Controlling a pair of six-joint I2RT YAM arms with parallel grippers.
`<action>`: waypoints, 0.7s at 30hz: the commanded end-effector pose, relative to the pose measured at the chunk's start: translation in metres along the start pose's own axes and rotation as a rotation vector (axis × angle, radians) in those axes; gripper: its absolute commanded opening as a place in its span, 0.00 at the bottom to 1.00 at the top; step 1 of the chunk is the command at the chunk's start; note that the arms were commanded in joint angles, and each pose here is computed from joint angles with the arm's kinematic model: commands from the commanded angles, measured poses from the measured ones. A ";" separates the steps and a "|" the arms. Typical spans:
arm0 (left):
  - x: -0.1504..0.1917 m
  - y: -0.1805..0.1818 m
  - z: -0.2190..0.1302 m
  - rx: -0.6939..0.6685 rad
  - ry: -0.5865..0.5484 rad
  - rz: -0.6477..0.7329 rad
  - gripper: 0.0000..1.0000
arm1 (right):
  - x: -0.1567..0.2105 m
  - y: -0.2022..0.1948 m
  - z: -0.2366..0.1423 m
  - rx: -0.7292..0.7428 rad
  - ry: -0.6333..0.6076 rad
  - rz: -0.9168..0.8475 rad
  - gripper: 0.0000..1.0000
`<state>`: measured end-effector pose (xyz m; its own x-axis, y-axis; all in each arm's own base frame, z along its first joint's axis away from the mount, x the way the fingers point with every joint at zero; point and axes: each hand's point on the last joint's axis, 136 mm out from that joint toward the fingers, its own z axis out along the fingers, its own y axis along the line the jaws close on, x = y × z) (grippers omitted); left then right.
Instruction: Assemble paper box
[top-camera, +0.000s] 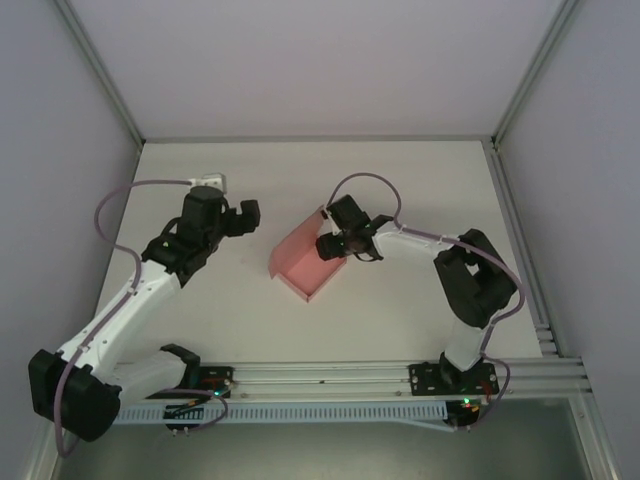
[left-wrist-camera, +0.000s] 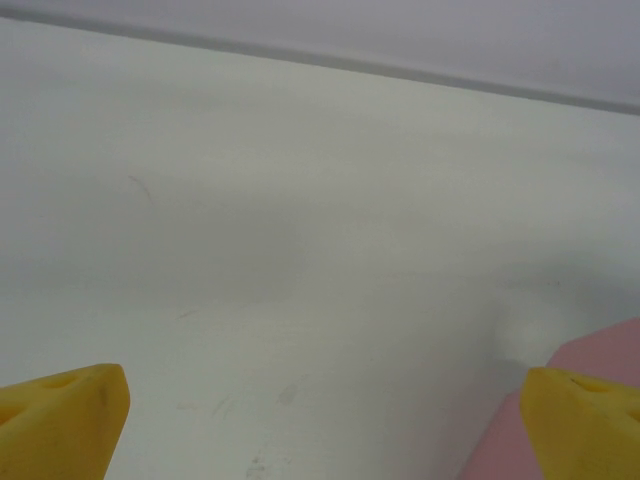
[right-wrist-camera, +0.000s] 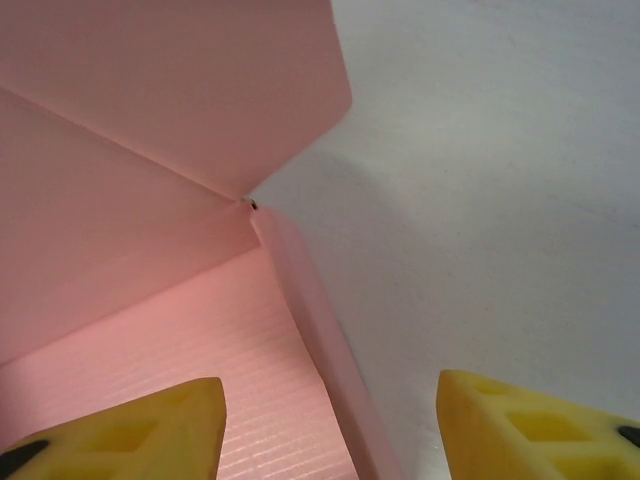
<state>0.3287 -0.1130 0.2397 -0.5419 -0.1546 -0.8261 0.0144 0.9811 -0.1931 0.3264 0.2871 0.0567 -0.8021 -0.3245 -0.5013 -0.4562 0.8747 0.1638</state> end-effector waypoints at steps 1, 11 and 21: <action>-0.003 0.014 -0.004 -0.048 -0.017 -0.036 1.00 | 0.006 -0.009 0.006 0.084 0.019 0.018 0.46; 0.000 0.017 0.001 -0.062 -0.020 -0.058 1.00 | 0.021 -0.054 -0.018 0.395 -0.062 0.319 0.00; 0.010 -0.003 0.019 0.035 0.022 0.030 1.00 | 0.053 -0.044 -0.022 0.553 -0.058 0.381 0.08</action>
<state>0.3333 -0.1101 0.2246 -0.5628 -0.1702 -0.8089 -0.0120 0.9802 -0.1978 0.3078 0.2454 0.0507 -0.8278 0.0341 -0.5601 0.0514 0.9986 -0.0152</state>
